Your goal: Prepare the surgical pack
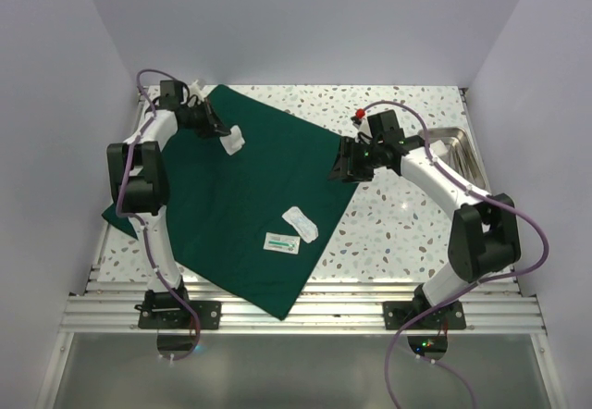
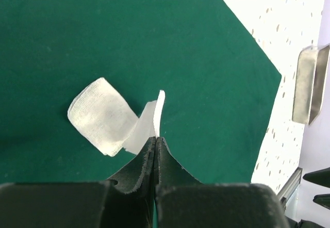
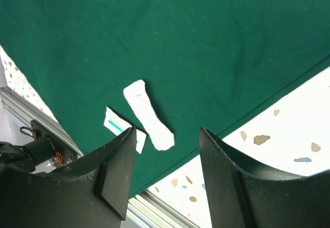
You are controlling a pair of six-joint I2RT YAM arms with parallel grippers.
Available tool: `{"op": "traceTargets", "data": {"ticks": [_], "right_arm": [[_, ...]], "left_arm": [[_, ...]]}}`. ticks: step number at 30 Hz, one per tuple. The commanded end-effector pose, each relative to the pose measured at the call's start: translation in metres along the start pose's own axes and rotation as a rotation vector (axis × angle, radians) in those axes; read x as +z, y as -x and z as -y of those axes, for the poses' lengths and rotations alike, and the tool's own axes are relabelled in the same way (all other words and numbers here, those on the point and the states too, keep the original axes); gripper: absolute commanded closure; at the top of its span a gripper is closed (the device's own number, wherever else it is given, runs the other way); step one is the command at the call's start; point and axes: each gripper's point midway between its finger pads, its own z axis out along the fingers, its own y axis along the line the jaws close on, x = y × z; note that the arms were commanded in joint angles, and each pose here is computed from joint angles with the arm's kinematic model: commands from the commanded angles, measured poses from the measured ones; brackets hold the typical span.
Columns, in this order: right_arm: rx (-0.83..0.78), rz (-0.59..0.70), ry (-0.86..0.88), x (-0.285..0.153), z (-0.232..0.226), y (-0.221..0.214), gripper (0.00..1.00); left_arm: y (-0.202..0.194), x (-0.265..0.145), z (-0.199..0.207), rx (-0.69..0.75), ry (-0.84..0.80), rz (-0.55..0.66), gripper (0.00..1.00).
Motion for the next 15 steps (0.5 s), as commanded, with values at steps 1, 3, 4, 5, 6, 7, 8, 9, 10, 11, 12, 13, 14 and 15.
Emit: {"op": "traceTargets", "data": {"ticks": [1,3,4,5,6,7,8,9,10,11,12,13,14,15], "right_arm": [[-0.025,0.019,0.026,-0.001,-0.007,0.009,0.45],[-0.026,0.018,0.025,0.0,-0.006,0.009,0.45],[-0.023,0.018,0.025,0.0,-0.006,0.01,0.45],[-0.022,0.016,0.026,0.001,-0.006,0.009,0.45],[-0.022,0.017,0.029,0.001,-0.007,0.01,0.45],[-0.019,0.015,0.027,0.002,-0.006,0.009,0.45],[-0.019,0.013,0.032,0.003,-0.007,0.01,0.45],[-0.017,0.015,0.032,0.003,-0.006,0.01,0.46],[-0.014,0.011,0.032,0.004,-0.006,0.009,0.45],[-0.017,0.015,0.034,0.003,-0.007,0.01,0.45],[-0.017,0.015,0.034,0.002,-0.007,0.01,0.45],[-0.017,0.014,0.033,0.003,-0.006,0.01,0.45],[-0.017,0.012,0.032,0.002,-0.006,0.009,0.46],[-0.017,0.012,0.032,0.002,-0.006,0.009,0.45]], "left_arm": [[0.004,-0.007,0.004,0.036,-0.007,0.001,1.0],[0.003,-0.01,0.006,0.041,-0.01,0.004,1.0],[0.002,-0.012,0.008,0.043,-0.011,0.006,1.0],[0.003,-0.014,0.01,0.047,-0.011,0.01,1.0],[0.002,-0.015,0.009,0.048,-0.006,0.01,1.0],[0.001,-0.016,0.009,0.046,-0.005,0.01,1.0],[0.0,-0.017,0.009,0.047,-0.005,0.011,1.0],[0.0,-0.018,0.009,0.046,-0.003,0.013,1.0],[0.001,-0.019,0.01,0.046,-0.002,0.015,1.0],[0.002,-0.021,0.009,0.042,-0.001,0.018,1.0],[0.003,-0.022,0.009,0.042,-0.001,0.024,1.0],[0.004,-0.023,0.01,0.042,0.001,0.028,1.0],[0.004,-0.023,0.011,0.044,-0.001,0.031,1.0],[0.006,-0.024,0.01,0.041,0.001,0.035,1.0]]}}
